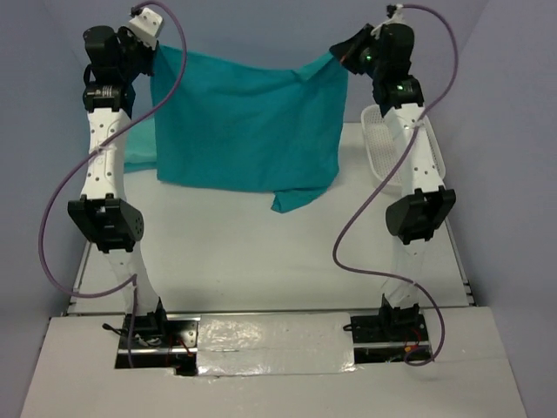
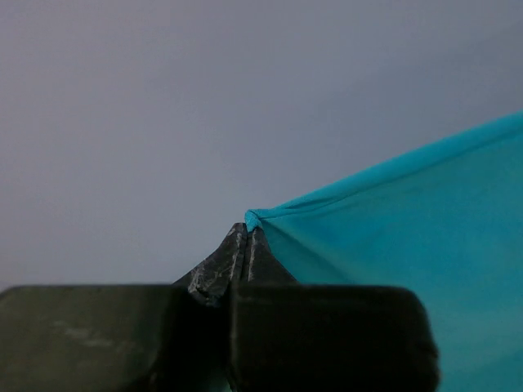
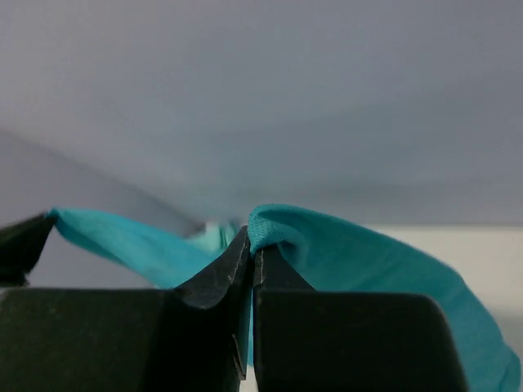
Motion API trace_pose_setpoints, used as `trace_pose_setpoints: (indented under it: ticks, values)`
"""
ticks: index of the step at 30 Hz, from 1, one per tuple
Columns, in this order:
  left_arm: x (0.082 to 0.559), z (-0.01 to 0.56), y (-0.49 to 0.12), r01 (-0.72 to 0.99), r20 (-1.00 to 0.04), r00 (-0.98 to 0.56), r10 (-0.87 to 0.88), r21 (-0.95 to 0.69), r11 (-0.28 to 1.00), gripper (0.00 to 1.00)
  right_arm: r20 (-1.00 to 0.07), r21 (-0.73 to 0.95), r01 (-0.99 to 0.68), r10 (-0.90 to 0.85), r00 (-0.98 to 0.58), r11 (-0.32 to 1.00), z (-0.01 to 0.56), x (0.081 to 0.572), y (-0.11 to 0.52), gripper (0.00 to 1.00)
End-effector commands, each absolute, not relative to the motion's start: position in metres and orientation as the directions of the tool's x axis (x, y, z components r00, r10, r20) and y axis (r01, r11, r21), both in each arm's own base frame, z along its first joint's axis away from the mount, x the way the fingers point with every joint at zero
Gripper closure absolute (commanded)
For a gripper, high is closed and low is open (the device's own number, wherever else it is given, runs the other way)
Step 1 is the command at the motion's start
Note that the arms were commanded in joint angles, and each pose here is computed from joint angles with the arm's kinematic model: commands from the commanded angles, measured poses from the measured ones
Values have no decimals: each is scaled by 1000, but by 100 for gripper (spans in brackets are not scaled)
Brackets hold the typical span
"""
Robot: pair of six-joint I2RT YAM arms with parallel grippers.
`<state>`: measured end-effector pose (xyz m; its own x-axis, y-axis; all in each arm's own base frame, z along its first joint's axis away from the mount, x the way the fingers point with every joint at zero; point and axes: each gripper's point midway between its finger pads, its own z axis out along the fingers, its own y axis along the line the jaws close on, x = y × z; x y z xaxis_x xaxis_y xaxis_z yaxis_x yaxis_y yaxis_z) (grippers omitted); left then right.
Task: Fold and stack the t-shirts
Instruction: Flatten out the tshirt, then grap the side of the flattened tshirt closest away from the robot with both arms
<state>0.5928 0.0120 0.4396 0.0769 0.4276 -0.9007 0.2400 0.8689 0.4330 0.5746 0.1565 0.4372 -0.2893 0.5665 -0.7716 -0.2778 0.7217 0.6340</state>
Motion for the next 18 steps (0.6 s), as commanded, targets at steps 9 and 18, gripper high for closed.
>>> trace_pose_setpoints:
  ticks: [9,18]
  values:
    - [529,563,-4,102,-777,449,441,535,839,100,-811,497,-382,574,114,779,579,503,109,100]
    - [502,441,-6,291,-774,209,597,633,718,100,-904,422,-275,422,-60,864,437,423,120,100]
